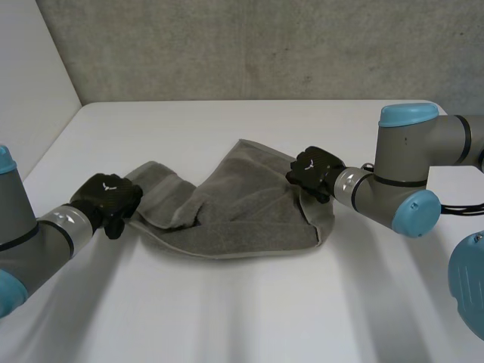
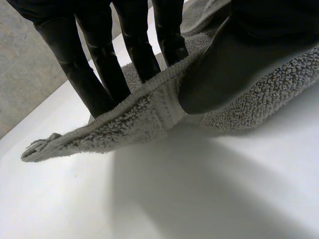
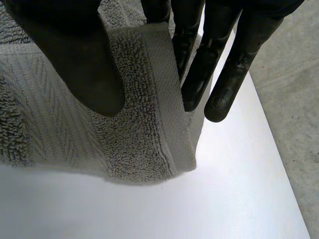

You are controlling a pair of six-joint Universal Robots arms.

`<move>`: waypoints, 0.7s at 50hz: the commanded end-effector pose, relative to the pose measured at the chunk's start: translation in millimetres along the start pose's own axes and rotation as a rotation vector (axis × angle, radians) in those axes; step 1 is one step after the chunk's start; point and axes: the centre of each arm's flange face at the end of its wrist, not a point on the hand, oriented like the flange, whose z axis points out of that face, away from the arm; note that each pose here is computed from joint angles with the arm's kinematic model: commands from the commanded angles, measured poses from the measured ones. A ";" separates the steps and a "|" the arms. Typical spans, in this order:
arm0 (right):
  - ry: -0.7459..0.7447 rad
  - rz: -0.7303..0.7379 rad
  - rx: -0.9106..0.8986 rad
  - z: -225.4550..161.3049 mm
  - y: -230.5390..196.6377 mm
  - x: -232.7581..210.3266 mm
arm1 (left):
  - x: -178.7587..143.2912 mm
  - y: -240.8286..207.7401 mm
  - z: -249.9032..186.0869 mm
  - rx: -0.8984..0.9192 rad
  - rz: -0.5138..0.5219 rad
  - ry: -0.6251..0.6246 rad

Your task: Fold the towel.

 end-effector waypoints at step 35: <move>0.487 0.341 0.165 -144.0 -64.1 152.4 | -52.5 -83.5 -62.0 0.302 -0.044 -0.249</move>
